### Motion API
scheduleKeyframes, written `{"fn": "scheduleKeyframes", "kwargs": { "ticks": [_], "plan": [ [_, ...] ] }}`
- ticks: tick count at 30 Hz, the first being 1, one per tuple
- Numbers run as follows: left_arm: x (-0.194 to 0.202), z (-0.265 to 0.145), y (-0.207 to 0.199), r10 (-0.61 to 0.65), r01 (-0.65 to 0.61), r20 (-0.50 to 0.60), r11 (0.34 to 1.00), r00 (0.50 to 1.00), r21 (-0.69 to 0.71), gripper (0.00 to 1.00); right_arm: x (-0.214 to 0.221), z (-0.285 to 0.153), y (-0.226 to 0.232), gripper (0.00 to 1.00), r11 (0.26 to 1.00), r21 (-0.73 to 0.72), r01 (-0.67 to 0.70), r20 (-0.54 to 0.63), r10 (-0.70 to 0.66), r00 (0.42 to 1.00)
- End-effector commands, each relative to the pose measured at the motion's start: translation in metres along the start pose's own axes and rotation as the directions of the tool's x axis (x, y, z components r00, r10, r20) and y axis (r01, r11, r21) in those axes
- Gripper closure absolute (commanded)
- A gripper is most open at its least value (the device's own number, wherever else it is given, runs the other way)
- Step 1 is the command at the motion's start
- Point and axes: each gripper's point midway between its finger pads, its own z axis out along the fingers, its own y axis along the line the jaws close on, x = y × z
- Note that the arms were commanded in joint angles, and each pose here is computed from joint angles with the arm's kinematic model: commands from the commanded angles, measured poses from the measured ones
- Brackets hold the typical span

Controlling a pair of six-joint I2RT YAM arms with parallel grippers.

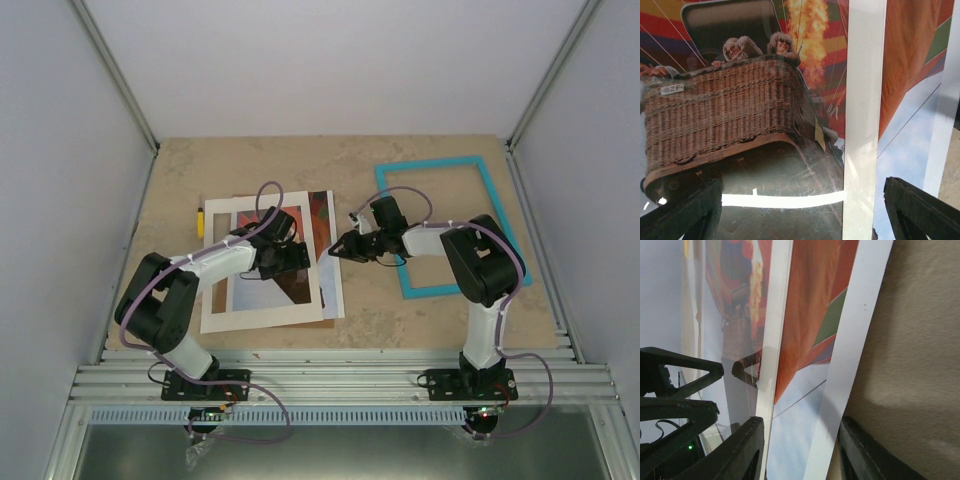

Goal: Take the photo out of the frame

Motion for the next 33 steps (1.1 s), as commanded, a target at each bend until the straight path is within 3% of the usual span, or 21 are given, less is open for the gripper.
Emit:
{"fn": "scheduleKeyframes", "kwargs": {
  "ticks": [1,19,28,33],
  "plan": [
    [0.004,0.004,0.0,0.001,0.0,-0.012,1.0,1.0,0.011,0.1,-0.008,-0.006,0.021,0.64,0.998,-0.058,0.036,0.012,-0.035,0.999],
    [0.01,0.006,-0.001,-0.01,0.011,-0.03,0.999,0.999,0.034,0.1,-0.014,-0.002,0.021,0.77,0.997,-0.078,0.027,0.028,-0.024,0.999],
    [0.015,0.006,-0.002,-0.023,0.025,-0.037,0.998,0.999,0.049,0.1,-0.016,0.007,0.017,0.78,0.996,-0.09,0.023,0.028,-0.021,0.999],
    [0.012,0.002,-0.004,-0.023,0.024,-0.024,0.998,0.999,0.053,0.1,-0.014,0.009,0.01,0.92,0.997,-0.071,0.015,0.023,-0.013,1.0]
  ]
}}
